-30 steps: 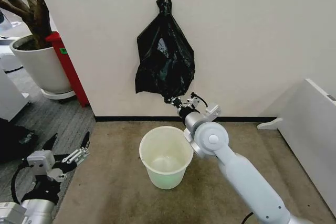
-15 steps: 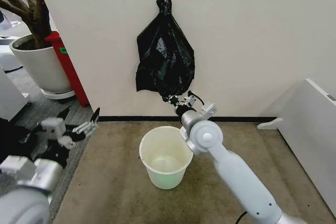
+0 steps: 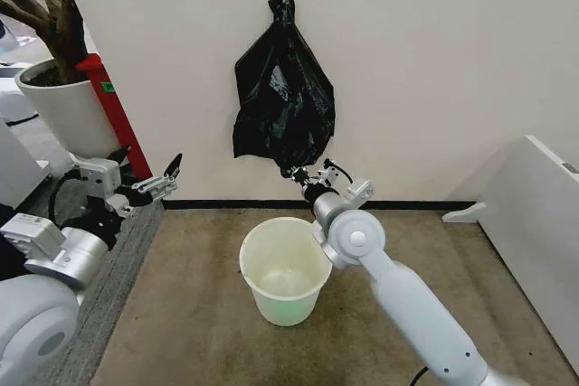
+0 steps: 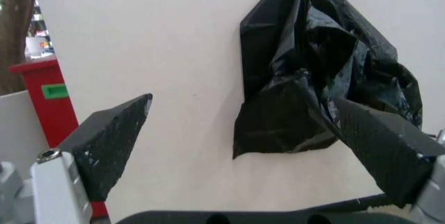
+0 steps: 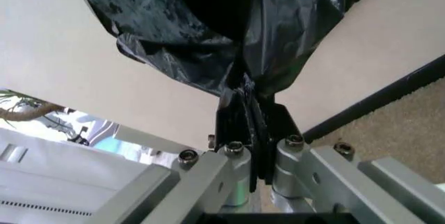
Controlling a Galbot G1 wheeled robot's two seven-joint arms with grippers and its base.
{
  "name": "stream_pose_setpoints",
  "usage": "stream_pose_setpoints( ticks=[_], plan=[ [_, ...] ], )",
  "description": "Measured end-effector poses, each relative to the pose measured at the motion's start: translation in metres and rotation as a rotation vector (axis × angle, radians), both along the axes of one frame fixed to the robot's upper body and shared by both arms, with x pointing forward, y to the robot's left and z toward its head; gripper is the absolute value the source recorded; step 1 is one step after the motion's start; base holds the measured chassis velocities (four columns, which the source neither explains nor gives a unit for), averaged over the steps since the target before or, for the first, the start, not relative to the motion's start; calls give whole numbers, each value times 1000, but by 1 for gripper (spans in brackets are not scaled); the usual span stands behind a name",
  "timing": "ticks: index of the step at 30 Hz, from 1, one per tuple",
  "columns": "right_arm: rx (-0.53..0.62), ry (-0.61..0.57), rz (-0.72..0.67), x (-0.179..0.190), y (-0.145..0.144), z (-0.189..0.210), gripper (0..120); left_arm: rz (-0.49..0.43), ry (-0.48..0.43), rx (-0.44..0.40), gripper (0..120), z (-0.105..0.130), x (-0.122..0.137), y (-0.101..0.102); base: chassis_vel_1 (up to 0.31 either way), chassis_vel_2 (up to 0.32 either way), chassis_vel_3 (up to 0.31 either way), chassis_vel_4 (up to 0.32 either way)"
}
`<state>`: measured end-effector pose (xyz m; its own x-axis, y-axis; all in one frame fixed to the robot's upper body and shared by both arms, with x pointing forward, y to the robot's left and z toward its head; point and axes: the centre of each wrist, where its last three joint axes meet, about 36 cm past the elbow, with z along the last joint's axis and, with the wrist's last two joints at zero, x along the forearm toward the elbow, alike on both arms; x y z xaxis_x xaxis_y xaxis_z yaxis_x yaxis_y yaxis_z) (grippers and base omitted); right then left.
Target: Place the garbage bag over the trash bin.
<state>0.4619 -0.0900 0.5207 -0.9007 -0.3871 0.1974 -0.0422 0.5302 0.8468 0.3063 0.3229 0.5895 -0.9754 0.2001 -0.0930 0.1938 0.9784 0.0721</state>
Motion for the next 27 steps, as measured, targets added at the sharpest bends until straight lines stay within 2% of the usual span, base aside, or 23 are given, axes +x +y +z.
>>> stream_pose_setpoints(
  ticks=[8,13,16,22,27],
  plan=[
    [-4,-5,3,0,1,-1,0,-15,-4,20,100,5,16,5,0,0,0,0],
    [-10,-11,-1,2,1,-3,0,-31,-31,55,100,19,47,17,0,0,0,0],
    [-11,-13,-3,3,1,-4,0,-37,-31,59,100,21,54,19,0,0,0,0],
    [-11,-17,-8,6,2,-3,0,-60,-2,44,100,16,68,12,0,0,0,0],
    [-18,-24,-13,9,0,-4,0,-89,31,21,100,6,88,-4,0,0,0,0]
  ],
)
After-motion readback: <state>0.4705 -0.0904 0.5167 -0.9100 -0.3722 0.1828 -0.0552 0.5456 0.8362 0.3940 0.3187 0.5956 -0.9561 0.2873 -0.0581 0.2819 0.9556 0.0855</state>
